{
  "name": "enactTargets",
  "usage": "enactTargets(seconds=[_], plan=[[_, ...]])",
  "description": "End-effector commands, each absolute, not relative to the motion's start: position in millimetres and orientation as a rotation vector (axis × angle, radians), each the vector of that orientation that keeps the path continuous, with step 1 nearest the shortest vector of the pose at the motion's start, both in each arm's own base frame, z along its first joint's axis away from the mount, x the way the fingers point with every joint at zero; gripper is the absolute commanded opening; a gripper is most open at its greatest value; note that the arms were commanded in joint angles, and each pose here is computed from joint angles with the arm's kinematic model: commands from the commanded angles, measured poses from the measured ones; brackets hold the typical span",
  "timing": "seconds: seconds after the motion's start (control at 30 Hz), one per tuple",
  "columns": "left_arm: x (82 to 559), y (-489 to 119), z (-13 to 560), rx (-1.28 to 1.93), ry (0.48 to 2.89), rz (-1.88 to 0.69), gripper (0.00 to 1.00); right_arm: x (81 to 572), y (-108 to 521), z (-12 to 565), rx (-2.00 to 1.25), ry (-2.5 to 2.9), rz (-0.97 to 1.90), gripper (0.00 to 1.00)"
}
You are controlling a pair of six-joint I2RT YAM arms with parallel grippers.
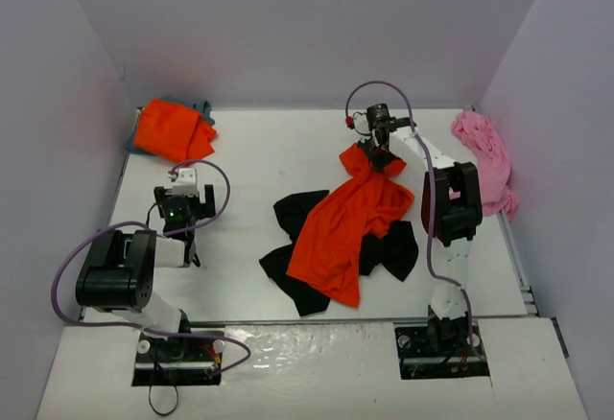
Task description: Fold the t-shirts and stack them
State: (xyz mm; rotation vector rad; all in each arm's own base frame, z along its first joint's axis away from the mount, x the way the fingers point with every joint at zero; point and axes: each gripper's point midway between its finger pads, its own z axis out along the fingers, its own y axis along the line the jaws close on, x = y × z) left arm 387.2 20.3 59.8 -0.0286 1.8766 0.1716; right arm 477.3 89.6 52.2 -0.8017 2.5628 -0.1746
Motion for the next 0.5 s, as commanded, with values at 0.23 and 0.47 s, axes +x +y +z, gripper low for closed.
enactTargets(seconds=[0.23,0.47], plan=[[403.2,20.6,93.4,-0.034,1.769,0.174,0.97,440.4,101.1,39.0,-0.965,2.622,-0.019,0.0],[403.2,20.7,93.5,-0.034,1.769,0.175,0.97,492.7,69.3,115.9,-0.728,2.432,-0.328,0.0]])
